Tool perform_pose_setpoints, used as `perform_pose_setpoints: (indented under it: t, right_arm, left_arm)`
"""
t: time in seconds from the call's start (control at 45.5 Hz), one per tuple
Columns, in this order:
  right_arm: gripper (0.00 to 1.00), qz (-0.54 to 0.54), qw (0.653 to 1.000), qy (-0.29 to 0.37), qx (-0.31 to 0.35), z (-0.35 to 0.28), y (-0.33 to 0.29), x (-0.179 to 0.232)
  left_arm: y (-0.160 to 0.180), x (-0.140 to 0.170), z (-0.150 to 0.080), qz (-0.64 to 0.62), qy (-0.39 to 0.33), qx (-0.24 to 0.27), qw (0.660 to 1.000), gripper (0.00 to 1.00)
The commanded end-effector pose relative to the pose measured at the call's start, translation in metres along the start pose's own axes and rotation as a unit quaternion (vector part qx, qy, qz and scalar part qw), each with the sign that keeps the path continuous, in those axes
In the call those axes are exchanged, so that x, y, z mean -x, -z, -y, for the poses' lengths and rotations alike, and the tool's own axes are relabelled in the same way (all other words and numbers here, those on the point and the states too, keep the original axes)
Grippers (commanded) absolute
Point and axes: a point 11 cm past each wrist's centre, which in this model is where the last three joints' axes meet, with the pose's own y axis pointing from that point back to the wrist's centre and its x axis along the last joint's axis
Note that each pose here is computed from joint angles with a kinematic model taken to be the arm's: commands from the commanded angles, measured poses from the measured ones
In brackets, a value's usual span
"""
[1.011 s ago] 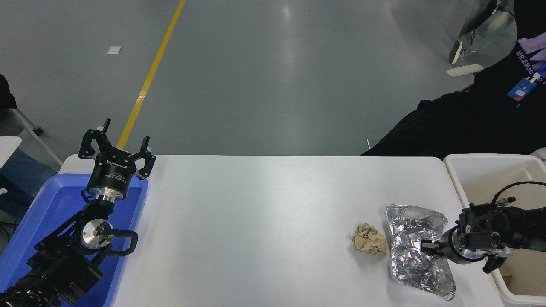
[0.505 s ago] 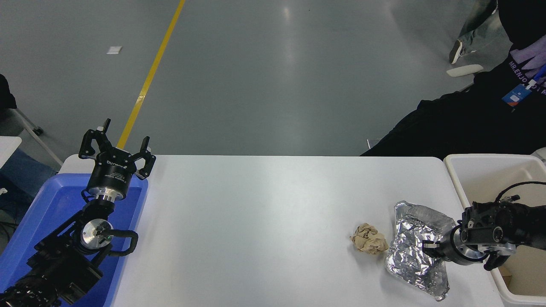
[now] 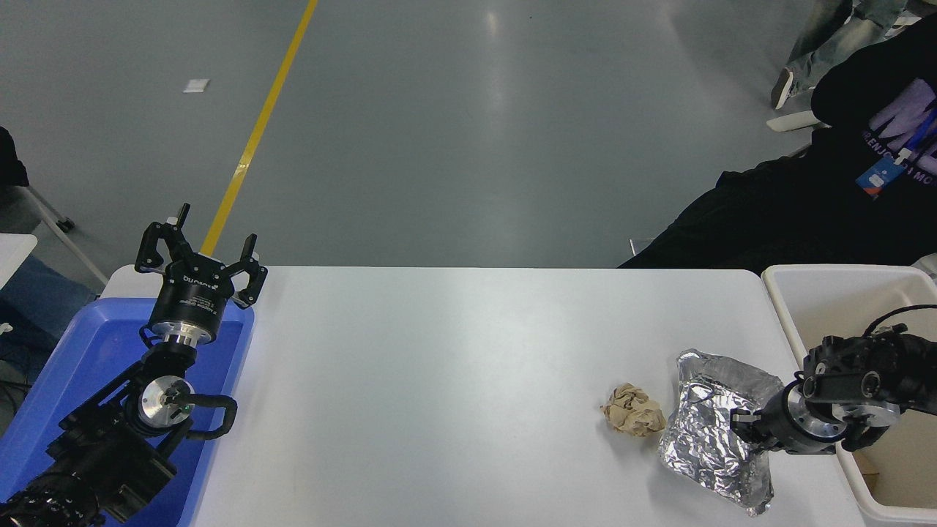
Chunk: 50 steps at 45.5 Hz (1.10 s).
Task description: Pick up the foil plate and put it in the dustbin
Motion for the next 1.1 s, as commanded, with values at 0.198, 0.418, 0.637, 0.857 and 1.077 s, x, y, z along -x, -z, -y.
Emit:
perform_pose_setpoints:
  t: [0.198, 0.418, 0.637, 0.857, 1.077]
  right_arm:
    - [0.00, 0.000, 0.994, 0.096, -0.059, -0.131, 0.003, -0.046]
    - [0.00, -0.001, 0.994, -0.053, -0.096, -0.249, 0.012, -0.111]
    - [0.00, -0.015, 0.981, -0.135, -0.142, -0.342, 0.022, -0.112]
    - [0.00, -0.019, 0.973, -0.173, -0.153, -0.391, 0.027, -0.103]
    - [0.00, -0.024, 0.975, -0.168, -0.145, -0.389, 0.032, -0.102]
  left_arm:
    - [0.001, 0.000, 0.000, 0.000, 0.001, -0.002, 1.000, 0.98]
    - [0.001, 0.000, 0.000, 0.001, 0.000, -0.002, 1.000, 0.98]
    - [0.000, -0.001, -0.001, 0.001, -0.001, -0.002, 1.000, 0.98]
    - [0.001, 0.000, 0.000, 0.000, -0.001, -0.002, 1.000, 0.98]
    - [0.000, -0.001, 0.000, 0.001, -0.001, -0.001, 1.000, 0.98]
